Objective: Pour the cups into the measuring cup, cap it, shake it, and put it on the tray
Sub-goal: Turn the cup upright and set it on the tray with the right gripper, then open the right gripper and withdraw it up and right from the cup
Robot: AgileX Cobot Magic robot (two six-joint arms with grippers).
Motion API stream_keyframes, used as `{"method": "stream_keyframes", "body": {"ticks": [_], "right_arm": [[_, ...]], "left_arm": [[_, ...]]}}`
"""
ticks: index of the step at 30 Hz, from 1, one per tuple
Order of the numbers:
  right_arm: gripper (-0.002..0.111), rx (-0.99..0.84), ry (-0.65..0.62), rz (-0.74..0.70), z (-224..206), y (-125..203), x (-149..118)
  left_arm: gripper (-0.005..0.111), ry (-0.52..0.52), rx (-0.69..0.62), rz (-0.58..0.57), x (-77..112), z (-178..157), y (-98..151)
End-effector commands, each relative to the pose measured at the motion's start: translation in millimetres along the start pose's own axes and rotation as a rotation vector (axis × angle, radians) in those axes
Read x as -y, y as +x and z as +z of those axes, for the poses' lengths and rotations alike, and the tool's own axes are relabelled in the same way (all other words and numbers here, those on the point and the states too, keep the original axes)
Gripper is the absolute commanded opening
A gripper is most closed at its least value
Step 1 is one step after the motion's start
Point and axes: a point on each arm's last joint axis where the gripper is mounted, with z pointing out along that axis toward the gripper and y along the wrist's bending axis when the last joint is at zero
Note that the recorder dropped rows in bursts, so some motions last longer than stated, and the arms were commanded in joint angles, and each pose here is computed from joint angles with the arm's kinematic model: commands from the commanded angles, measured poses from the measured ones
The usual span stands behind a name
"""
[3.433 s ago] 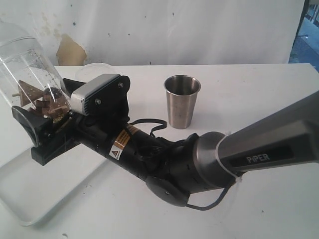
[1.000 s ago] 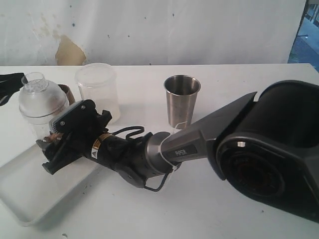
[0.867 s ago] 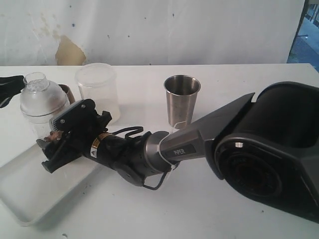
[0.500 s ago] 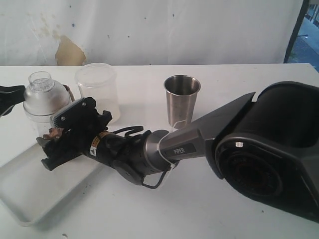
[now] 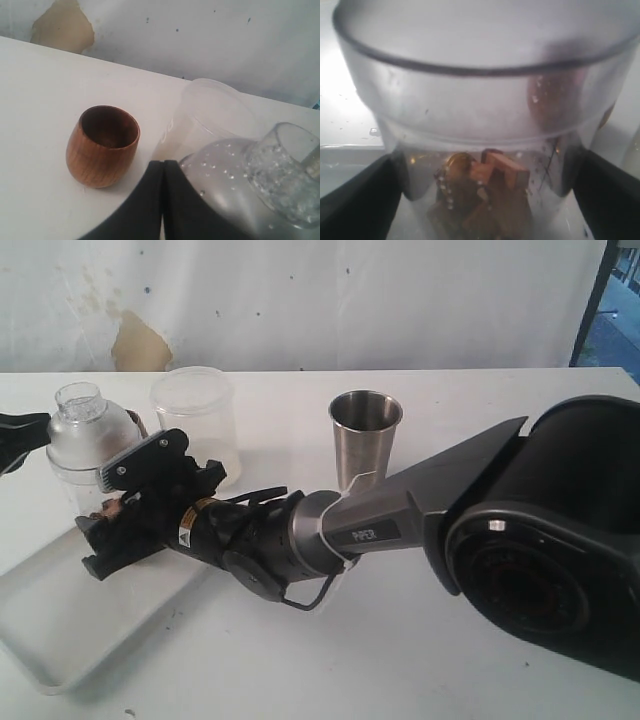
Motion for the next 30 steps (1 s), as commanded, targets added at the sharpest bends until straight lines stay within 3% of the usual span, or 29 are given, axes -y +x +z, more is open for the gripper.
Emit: {"method": "stream_keyframes", "body": {"ticks": [1,12,19,30], "right_arm": [[0.073,-0.025,0.005,0.014,-2,-6,1],[0.073,-0.1,0.014,0.055,-4,-1,1],[0.1,-0.144,0.021,0.055,-5,-1,2],[0.101,-0.216,0.04,0.051,-16,-19,4]], "left_arm": [[0.0,0.0,-0.002,-0.002,-0.1,1,1],[0.0,0.0,-0.002,-0.002,-0.1,1,1],[0.0,0.0,-0.002,-0.002,-0.1,1,1],[0.0,0.0,-0.002,-0.002,-0.1,1,1]]}}
